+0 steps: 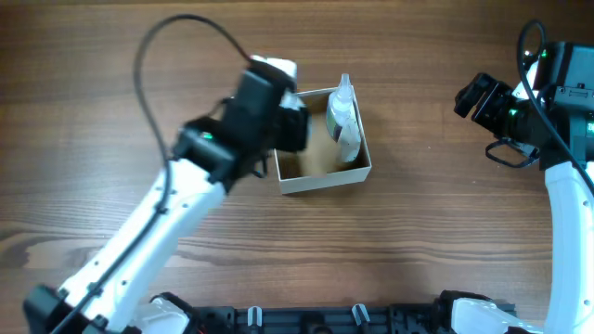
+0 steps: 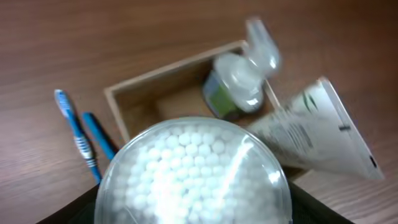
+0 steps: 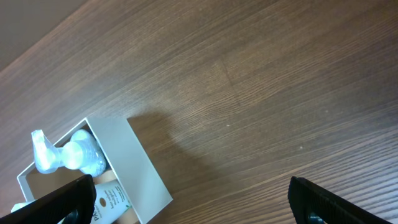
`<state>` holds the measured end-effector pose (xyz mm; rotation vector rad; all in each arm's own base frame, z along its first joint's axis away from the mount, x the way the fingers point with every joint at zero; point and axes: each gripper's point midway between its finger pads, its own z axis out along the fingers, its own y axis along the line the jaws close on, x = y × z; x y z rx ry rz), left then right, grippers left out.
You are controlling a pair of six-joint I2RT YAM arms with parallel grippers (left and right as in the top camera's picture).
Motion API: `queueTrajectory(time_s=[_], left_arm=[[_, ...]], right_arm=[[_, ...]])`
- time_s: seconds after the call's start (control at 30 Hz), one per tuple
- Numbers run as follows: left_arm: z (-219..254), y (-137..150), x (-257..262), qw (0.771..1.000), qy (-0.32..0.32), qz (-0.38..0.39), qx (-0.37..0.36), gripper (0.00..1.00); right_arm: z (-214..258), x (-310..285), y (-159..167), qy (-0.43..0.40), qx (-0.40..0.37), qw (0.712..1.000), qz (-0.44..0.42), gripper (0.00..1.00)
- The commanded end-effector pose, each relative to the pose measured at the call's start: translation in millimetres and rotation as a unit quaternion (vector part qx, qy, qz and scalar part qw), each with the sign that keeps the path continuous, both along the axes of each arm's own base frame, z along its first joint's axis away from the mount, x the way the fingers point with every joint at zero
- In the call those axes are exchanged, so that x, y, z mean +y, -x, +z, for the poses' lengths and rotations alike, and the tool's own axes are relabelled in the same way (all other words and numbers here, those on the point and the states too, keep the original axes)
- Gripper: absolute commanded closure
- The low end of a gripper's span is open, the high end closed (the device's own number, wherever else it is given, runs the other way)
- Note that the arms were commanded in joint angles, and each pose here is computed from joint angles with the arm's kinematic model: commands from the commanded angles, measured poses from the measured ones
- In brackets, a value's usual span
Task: Pack container
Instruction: 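Lift the white cotton-pad tub with the left gripper and drop it in the box, then grasp the blue toothbrush with the left gripper and place it in the box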
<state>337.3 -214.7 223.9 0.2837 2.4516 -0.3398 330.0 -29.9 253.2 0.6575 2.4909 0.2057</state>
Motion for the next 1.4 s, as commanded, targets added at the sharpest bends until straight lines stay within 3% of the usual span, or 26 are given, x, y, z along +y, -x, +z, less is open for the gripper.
queueTrajectory(time_s=[0.0,0.1,0.2,0.33,0.43,0.57,0.63,0.73,0.83,1.0,1.23,1.37], left_arm=[[-42.5,-13.3,-25.3,0.999,-0.049,-0.005,0.012,0.27],[-101.4,-22.3,-37.9,0.995,-0.084,-0.011,0.057,0.26],[-126.6,-37.2,-49.4,0.995,-0.083,-0.011,0.054,0.12],[-95.7,-44.0,-54.6,0.998,-0.059,-0.01,0.023,0.02],[-55.8,-38.4,-34.5,0.998,-0.056,0.008,0.0,0.02],[-8.6,-34.5,51.8,0.992,-0.079,0.099,-0.015,0.01],[-21.7,-41.4,97.8,0.984,-0.076,0.158,0.026,0.01],[-74.8,-42.0,120.7,0.971,-0.043,0.195,0.131,0.18],[-139.8,-44.9,140.5,0.946,-0.064,0.238,0.211,0.3],[-210.8,-50.9,139.3,0.931,-0.089,0.234,0.264,0.31],[-226.5,-63.7,134.1,0.936,-0.077,0.232,0.253,0.31],[-226.5,-63.6,134.2,0.936,-0.077,0.232,0.253,0.49]], right_arm=[[2.3,0.4,-2.1,-0.007,-0.004,1.0,-0.004,0.0],[2.3,0.4,-2.1,-0.007,-0.004,1.0,-0.004,0.0],[2.2,0.4,-2.1,-0.007,-0.004,1.0,-0.004,0.0],[2.3,0.3,-2.1,-0.006,-0.004,1.0,-0.004,0.0],[2.3,0.4,-2.1,-0.007,-0.004,1.0,-0.004,0.0],[2.3,0.4,-2.1,-0.007,-0.004,1.0,-0.004,0.0],[2.3,0.3,-2.1,-0.007,-0.004,1.0,-0.005,0.0],[2.3,0.4,-2.1,-0.007,-0.004,1.0,-0.004,0.0],[2.2,0.3,-2.1,-0.006,-0.004,1.0,-0.004,0.0],[2.3,0.4,-2.1,-0.007,-0.004,1.0,-0.004,0.0],[2.2,0.4,-2.1,-0.007,-0.004,1.0,-0.004,0.0],[2.2,0.4,-2.1,-0.007,-0.004,1.0,-0.004,0.0]])
